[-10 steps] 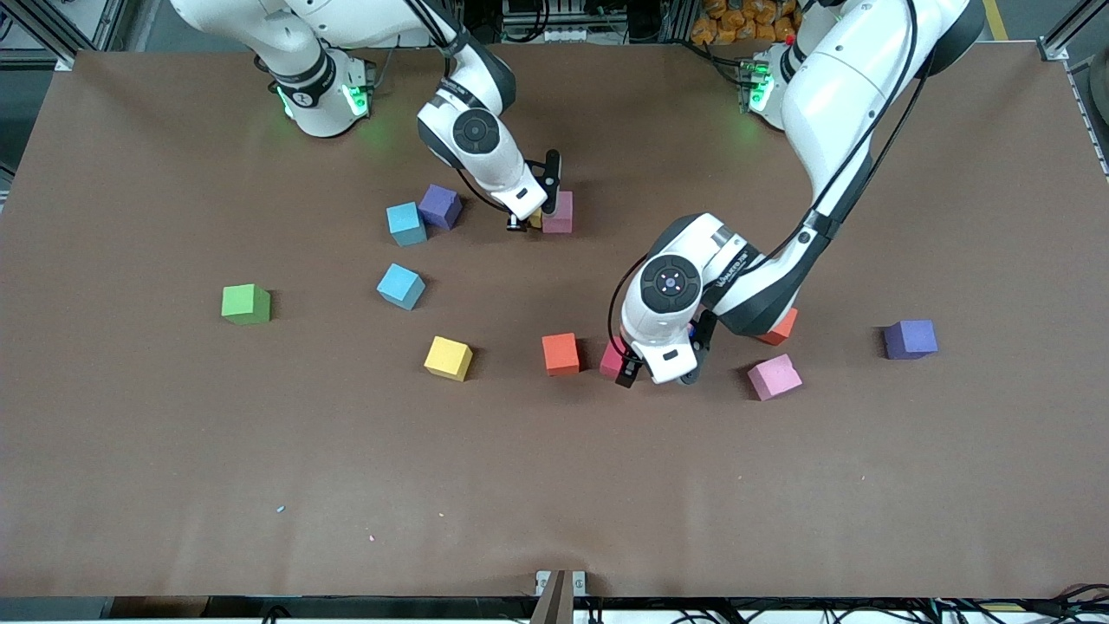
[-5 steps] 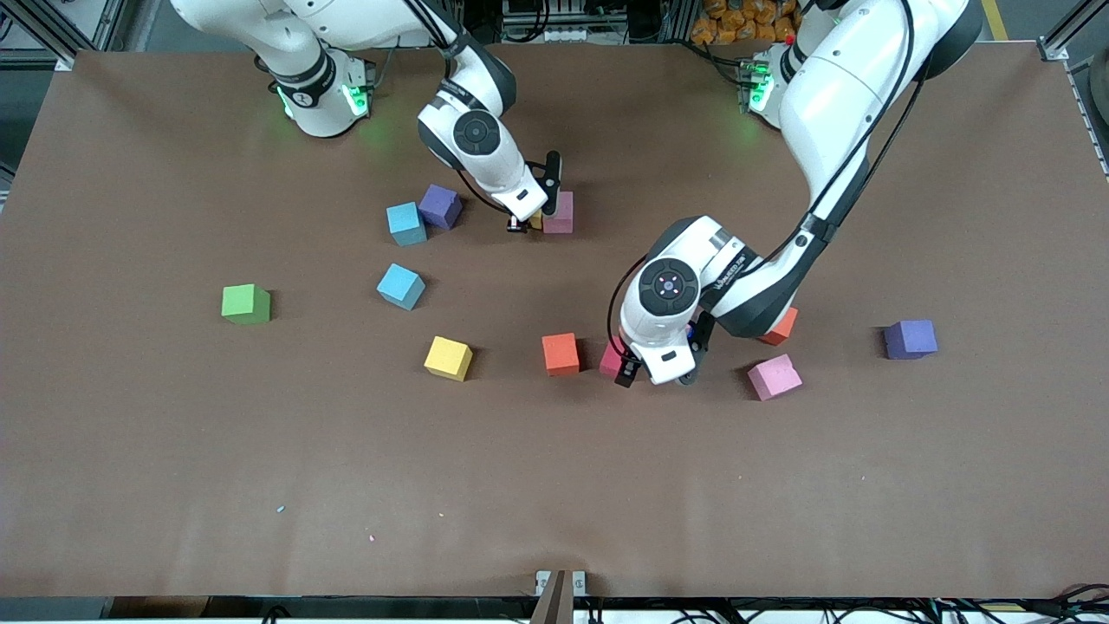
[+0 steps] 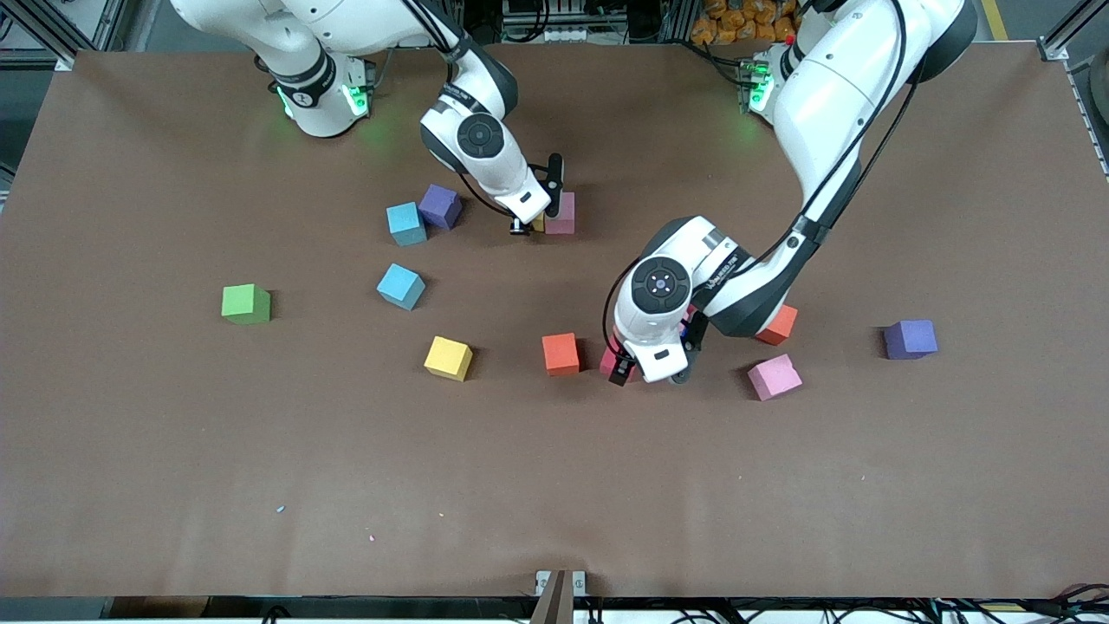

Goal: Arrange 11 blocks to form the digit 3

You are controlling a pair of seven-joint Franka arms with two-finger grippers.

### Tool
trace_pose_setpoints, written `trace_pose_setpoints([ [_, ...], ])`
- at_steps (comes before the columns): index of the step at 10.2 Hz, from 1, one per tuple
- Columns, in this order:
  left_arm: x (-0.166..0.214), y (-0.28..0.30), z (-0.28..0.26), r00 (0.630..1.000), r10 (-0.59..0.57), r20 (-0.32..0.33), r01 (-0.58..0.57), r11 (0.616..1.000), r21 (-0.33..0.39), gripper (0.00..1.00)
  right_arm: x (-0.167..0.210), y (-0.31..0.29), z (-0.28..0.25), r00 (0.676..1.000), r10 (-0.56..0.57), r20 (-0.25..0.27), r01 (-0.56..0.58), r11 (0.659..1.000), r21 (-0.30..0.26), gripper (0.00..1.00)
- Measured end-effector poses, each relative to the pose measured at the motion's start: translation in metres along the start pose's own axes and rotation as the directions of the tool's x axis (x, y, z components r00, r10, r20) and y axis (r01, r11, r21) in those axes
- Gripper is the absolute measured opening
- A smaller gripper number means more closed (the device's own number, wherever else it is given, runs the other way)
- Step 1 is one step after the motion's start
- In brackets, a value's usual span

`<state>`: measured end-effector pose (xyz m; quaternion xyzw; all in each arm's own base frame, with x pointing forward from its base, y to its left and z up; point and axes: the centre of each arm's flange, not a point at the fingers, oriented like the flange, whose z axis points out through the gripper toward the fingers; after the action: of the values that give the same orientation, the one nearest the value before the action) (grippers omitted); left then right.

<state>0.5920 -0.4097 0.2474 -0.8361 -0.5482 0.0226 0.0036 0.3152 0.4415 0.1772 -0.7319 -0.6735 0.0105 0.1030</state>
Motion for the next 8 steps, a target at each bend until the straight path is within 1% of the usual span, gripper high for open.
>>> trace_pose_setpoints([
  [2,0.001,0.002,0.006,1.0,-0.003,0.008,0.003,1.0,-0.014,1.0,0.0,0.001,0.001,1.0,0.002,0.0,-0.002,1.0,0.001,0.53],
  [4,0.008,0.003,0.012,1.0,-0.012,0.002,0.012,1.0,-0.011,1.0,0.0,0.002,0.001,1.0,0.003,-0.001,-0.003,1.0,0.0,0.53],
  [8,0.008,0.004,0.013,1.0,-0.011,0.003,0.012,1.0,-0.014,1.0,0.0,0.005,0.0,1.0,0.006,-0.002,-0.006,1.0,-0.003,0.54],
])
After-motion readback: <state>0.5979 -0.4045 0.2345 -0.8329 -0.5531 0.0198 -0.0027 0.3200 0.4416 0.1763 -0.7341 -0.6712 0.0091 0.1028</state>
